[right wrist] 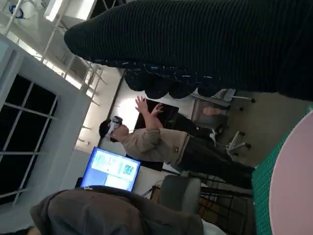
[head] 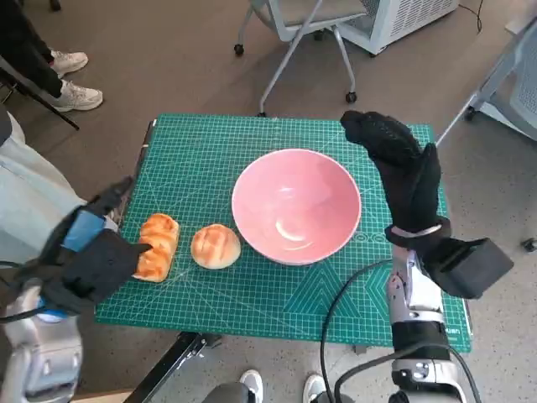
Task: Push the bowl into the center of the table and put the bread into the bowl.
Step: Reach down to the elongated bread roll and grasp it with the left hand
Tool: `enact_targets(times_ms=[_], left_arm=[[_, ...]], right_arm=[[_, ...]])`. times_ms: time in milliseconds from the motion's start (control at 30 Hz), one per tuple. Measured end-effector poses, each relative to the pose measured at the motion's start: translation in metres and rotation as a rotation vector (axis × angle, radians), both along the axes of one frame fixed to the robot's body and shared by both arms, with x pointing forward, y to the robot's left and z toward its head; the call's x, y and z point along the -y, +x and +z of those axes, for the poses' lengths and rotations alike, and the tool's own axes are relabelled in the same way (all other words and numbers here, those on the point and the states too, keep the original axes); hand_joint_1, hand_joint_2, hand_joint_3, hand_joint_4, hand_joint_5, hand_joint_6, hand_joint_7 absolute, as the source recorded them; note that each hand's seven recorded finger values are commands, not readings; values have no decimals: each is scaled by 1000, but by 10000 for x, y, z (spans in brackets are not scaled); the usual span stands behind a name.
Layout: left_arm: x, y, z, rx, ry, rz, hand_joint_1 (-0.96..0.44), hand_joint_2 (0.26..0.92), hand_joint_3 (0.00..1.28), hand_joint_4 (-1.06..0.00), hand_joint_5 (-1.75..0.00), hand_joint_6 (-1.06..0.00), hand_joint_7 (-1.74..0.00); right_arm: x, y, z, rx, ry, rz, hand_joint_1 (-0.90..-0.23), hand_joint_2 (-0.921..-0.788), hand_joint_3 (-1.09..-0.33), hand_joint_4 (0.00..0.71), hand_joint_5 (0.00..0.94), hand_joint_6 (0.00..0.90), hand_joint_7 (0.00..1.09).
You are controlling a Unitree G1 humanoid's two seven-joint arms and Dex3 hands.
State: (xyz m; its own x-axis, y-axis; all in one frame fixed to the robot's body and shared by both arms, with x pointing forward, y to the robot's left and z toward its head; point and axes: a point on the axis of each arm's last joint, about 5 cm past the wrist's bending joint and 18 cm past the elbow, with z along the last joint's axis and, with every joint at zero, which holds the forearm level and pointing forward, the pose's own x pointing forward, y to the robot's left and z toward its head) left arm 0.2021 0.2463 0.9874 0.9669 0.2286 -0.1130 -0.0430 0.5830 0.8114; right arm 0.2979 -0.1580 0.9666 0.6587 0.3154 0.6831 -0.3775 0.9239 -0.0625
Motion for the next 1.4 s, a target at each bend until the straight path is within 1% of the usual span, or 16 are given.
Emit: enact_targets(times_ms=[400,600,700,867,967,1133,1233,1267,1300,1367,1400], left_arm=[[62,24,-141,-81,-12,26,-439,846,4,-352,-6,-371,0],[84,26,-165,-97,-19,26,-439,849,2,-353,-4,-370,0],[98,43,-186,-107,-16,28,-445,858,5,-373,-12,-365,0],[178,101,-343,-190,-23,28,-447,869,5,-416,-27,-380,-8],[223,124,-406,-214,-25,26,-436,873,4,-456,-41,-406,-19],[246,194,-403,-204,-5,41,-399,874,2,-524,-62,-469,-43],[258,227,-411,-205,-3,48,-323,869,0,-598,-79,-535,-67],[264,239,-417,-206,-3,50,-281,867,0,-644,-87,-568,-76],[267,250,-427,-209,-2,52,-266,866,0,-661,-89,-581,-79],[265,271,-449,-216,1,60,-194,864,0,-745,-117,-635,-99],[258,282,-461,-220,4,66,-184,863,0,-757,-121,-643,-101]], right_arm=[[43,3,5,-6,-9,-5,-671,-921,-756,186,0,73,492],[53,4,6,-7,-9,-7,-671,-921,-756,186,0,73,492],[59,4,4,-9,-11,-10,-668,-921,-757,186,0,73,492],[66,7,-8,-17,-16,-11,-665,-921,-758,186,0,73,492],[65,8,-8,-17,-16,-11,-665,-921,-759,185,0,72,492],[64,9,-16,-22,-17,-11,-667,-921,-757,186,1,73,492],[66,10,-20,-24,-16,-11,-667,-921,-757,186,1,73,491],[66,10,-21,-24,-16,-11,-667,-921,-757,186,1,73,491],[66,10,-21,-25,-16,-11,-667,-921,-757,186,0,74,491],[68,11,-24,-26,-16,-11,-667,-921,-757,186,0,74,491],[67,11,-25,-27,-16,-10,-667,-921,-757,186,0,74,491]])
